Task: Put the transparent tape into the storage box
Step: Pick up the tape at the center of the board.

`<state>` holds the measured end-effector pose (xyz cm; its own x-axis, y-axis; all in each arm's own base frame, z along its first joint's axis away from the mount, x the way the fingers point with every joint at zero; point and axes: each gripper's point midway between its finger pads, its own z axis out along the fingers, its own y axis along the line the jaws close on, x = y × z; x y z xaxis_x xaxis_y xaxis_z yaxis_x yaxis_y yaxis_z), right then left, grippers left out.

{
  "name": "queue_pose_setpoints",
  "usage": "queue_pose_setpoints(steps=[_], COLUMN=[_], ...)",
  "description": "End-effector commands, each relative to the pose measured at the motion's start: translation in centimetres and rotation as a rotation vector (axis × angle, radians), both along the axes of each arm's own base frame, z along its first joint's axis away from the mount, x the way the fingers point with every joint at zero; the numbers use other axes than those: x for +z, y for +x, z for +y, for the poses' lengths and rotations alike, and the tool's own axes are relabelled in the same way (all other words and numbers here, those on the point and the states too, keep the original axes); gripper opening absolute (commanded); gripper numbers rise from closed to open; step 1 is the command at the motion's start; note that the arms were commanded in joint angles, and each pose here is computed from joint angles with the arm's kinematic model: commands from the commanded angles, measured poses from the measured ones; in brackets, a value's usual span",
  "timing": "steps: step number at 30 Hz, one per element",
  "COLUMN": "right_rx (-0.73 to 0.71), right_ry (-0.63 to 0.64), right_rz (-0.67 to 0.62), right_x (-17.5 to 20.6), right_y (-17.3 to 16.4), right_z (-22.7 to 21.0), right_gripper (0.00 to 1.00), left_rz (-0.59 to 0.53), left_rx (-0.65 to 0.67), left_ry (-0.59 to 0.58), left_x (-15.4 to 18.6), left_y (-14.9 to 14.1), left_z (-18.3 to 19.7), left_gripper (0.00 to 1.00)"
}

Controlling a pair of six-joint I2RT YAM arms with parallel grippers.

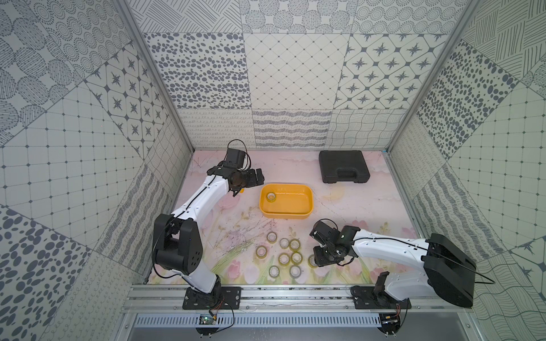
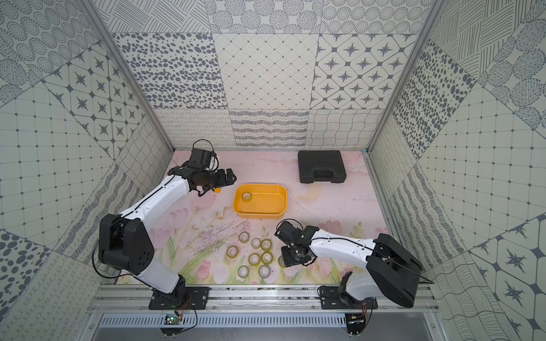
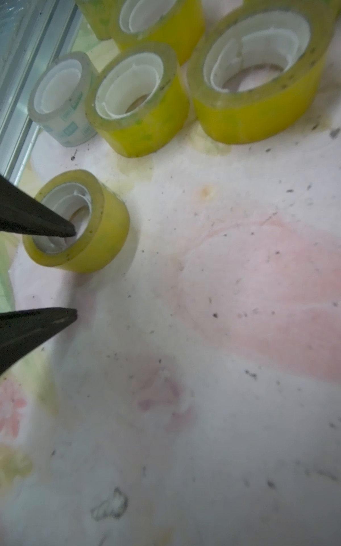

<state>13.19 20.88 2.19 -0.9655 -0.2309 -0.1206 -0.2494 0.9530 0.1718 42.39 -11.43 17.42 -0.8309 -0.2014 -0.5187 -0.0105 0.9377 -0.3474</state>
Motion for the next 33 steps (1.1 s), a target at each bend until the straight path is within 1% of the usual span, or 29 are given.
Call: queue_pose_setpoints(steps=[1, 8, 11, 12, 14, 16, 18, 21, 24, 28, 30, 33], right_rx=[-0.026, -0.036, -0.039, -0.041, -0.045, -0.047, -0.047, -0.04, -0.035, -0.038, -0.03, -0.021], right_ry=[0.005, -0.05, -0.058, -0.062, -0.072, -0.074, -0.064, -0.045, -0.014, 0.048, 0.067, 0.074], right_rz=[-0.039, -0.025, -0.023, -0.027, -0.041, -0.065, -0.095, -0.14, -0.199, -0.28, -0.306, -0.322], right_x=[0.4, -0.3, -0.4, -0.3, -0.1, 0.5, 1.5, 3.7, 6.6, 10.3, 11.8, 13.2], right_y=[1.1, 0.9, 0.9, 1.0, 1.2, 1.5, 1.9, 2.4, 3.5, 5.7, 7.2, 9.9], right_z=[0.8, 0.0, -0.1, -0.1, -0.4, -0.6, -0.6, -0.5, -0.3, 0.6, 1.3, 2.5], right_gripper=[0.43, 0.41, 0.38, 0.36, 0.27, 0.19, 0.13, 0.09, 0.08, 0.08, 0.09, 0.09], left_rz=[-0.036, -0.037, -0.037, -0.039, -0.041, -0.04, -0.04, -0.041, -0.054, -0.12, -0.149, -0.155], left_rx=[-0.015, -0.021, -0.024, -0.023, -0.022, -0.024, -0.024, -0.031, -0.029, -0.04, -0.043, -0.047], left_ry=[-0.021, -0.024, -0.025, -0.025, -0.024, -0.023, -0.023, -0.028, -0.015, 0.009, 0.003, 0.002], left_x=[1.0, 1.1, 1.1, 1.1, 1.2, 1.2, 1.1, 1.3, 1.6, 3.0, 3.5, 3.8], left_y=[0.6, 0.5, 0.5, 0.5, 0.5, 0.5, 0.5, 0.4, 0.4, 0.0, -0.1, -0.3], left_z=[-0.3, -0.5, -0.5, -0.5, -0.5, -0.5, -0.5, -0.7, -0.5, -0.7, -0.7, -0.7], left_gripper=[0.99, 0.99, 0.99, 0.99, 0.99, 0.99, 0.99, 0.99, 0.99, 0.99, 0.99, 0.99])
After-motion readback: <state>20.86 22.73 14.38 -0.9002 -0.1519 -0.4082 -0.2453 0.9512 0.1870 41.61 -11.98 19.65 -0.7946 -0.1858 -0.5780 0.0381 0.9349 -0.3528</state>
